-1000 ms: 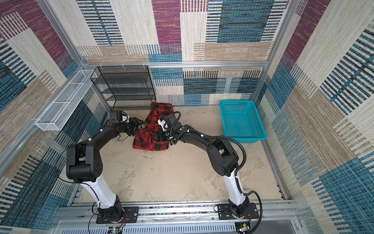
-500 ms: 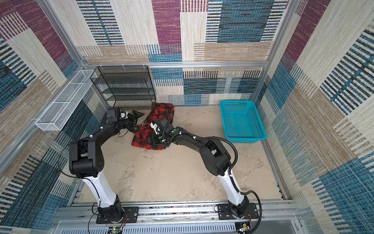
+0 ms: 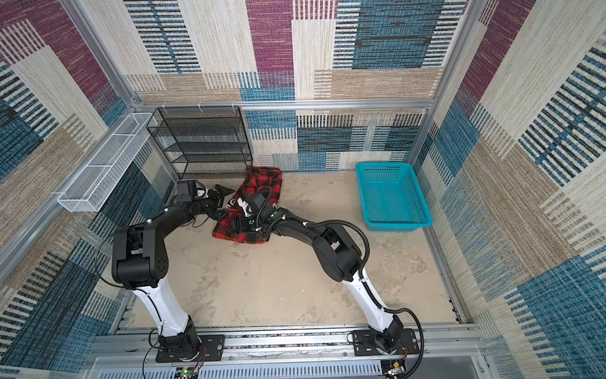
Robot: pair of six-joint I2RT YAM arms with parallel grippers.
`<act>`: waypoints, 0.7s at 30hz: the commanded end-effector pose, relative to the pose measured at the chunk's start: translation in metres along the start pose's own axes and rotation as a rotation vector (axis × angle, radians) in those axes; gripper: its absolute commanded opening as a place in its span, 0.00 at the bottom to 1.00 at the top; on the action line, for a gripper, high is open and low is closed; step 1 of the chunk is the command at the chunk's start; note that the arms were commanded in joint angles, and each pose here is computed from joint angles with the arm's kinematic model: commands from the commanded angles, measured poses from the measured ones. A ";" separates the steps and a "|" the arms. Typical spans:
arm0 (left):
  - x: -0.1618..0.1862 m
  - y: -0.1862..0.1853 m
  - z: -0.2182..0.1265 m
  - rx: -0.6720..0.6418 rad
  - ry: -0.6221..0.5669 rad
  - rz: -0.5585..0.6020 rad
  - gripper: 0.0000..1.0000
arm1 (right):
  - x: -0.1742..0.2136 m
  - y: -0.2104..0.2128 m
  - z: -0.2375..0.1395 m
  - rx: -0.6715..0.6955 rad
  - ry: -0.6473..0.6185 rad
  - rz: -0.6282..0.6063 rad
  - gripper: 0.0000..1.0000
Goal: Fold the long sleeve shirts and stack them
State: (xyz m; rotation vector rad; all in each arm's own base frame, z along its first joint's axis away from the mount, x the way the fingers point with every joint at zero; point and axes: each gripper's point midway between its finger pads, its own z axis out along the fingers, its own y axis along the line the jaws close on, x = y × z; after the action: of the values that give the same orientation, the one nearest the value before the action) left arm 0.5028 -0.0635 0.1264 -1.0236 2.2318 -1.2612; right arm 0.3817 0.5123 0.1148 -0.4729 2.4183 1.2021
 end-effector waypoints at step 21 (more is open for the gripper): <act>0.000 -0.009 -0.008 0.067 -0.012 -0.009 0.99 | -0.043 -0.003 0.022 -0.016 -0.173 0.096 0.70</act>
State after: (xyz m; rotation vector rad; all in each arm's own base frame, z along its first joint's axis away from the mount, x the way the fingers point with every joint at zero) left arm 0.5022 -0.0616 0.1331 -1.0352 2.1768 -1.2972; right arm 0.4050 0.5314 0.1068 -0.3311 2.3922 1.2379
